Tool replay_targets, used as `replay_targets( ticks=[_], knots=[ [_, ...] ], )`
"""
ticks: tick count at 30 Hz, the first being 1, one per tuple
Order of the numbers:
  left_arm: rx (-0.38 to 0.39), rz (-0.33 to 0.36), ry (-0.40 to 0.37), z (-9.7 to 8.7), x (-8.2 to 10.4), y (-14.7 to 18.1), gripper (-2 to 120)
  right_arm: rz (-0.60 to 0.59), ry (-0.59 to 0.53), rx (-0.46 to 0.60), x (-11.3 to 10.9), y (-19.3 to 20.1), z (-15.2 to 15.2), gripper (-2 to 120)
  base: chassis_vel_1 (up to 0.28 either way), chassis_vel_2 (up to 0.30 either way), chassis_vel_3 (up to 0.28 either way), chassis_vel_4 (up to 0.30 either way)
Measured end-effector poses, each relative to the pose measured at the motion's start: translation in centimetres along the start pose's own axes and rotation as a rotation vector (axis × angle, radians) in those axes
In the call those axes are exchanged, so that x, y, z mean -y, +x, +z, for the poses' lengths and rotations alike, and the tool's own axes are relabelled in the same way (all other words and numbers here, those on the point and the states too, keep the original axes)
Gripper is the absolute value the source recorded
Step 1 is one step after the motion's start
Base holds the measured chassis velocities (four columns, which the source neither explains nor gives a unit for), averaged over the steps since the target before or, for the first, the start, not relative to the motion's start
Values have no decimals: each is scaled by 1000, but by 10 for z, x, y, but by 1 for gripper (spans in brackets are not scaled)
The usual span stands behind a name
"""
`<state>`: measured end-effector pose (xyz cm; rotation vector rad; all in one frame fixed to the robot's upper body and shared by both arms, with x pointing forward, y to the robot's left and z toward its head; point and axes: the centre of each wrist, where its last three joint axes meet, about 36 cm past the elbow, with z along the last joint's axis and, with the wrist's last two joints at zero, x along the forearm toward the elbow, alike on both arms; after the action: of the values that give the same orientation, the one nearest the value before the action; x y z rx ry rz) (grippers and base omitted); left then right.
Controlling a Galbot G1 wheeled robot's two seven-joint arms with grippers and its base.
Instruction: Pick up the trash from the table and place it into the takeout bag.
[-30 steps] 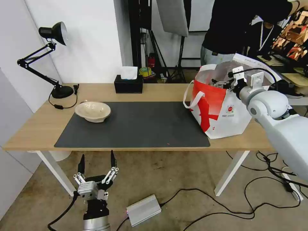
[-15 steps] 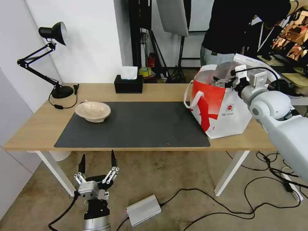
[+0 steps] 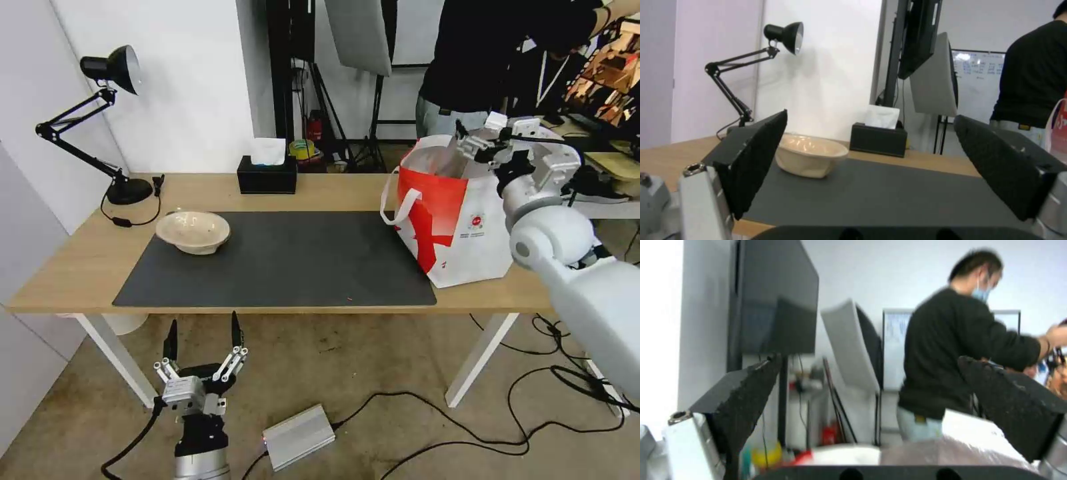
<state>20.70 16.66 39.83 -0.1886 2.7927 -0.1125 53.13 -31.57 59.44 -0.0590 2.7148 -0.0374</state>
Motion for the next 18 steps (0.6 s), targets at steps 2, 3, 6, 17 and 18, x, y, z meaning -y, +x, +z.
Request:
replay_targets(
  ticks=[2, 3, 6, 17, 18],
  knots=[
    [0, -1, 0, 0, 0, 0, 100, 12, -21, 21, -9, 15, 5, 100, 0, 0, 0, 0],
    [1, -1, 0, 0, 0, 0, 100, 15, -34, 10, -12, 23, 7, 100, 0, 0, 0, 0],
    [4, -4, 1, 0, 0, -1, 100, 19, -53, -5, -18, 39, 13, 100, 0, 0, 0, 0],
    [6, -16, 1, 3, 1, -3, 100, 87, -101, 78, -50, 78, 25, 100, 0, 0, 0, 0],
    [6, -16, 0, 3, 1, -3, 100, 89, -107, 89, -53, 80, 25, 100, 0, 0, 0, 0]
  ],
)
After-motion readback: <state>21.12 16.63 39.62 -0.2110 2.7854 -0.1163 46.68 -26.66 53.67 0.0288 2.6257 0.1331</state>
